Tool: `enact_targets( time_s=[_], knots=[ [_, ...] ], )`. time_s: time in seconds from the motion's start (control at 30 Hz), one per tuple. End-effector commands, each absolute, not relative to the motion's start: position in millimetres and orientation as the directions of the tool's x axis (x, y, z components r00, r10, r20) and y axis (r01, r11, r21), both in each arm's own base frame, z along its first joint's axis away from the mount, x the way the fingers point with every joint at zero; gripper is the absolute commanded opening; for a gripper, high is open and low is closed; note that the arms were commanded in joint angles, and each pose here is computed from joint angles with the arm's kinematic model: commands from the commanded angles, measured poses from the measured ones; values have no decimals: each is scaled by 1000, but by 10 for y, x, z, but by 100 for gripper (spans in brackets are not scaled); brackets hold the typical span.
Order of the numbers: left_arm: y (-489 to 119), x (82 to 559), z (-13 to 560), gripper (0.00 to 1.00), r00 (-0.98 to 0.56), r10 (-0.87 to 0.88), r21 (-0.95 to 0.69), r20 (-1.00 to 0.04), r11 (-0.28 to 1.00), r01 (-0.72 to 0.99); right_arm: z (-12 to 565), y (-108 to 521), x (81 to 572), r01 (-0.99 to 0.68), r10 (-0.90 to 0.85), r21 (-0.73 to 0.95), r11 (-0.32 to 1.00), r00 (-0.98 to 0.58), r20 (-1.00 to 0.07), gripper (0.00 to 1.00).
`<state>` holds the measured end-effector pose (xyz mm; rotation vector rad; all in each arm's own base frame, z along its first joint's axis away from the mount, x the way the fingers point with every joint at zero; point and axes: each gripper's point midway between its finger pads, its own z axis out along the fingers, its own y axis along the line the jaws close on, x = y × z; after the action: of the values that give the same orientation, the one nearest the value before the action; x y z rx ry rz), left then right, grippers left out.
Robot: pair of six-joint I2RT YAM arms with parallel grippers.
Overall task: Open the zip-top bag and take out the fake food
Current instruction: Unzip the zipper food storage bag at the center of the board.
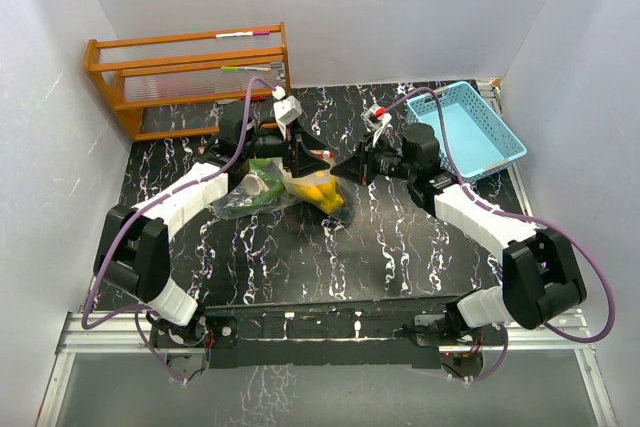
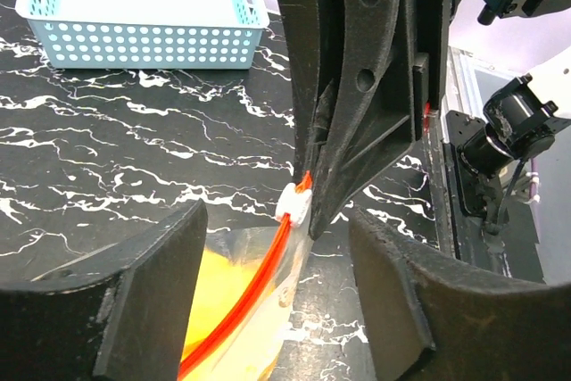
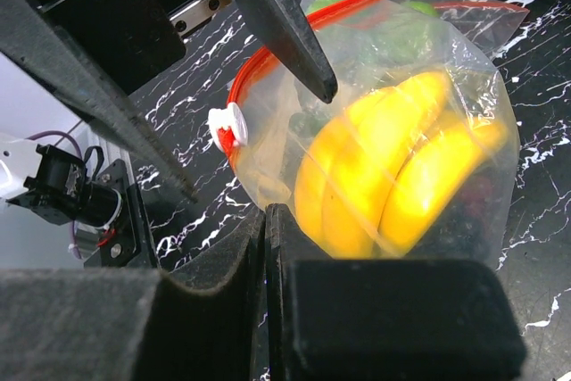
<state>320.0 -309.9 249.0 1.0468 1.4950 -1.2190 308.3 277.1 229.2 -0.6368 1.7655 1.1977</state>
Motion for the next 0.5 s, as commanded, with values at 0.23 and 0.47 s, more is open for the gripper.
enact_targets(
  time_s=[0.23,0.47],
  knots=[
    [-3022,3350,2889,50,-189,-19,-190,-982,87,978,2458,2771,3044,-839,73,398,372,-401,-913,8],
    [-3031,3188,2923,46,-153,-41,-152,-987,-11,988,2453,2769,3047,-834,77,407,374,-409,-909,8]
  ],
)
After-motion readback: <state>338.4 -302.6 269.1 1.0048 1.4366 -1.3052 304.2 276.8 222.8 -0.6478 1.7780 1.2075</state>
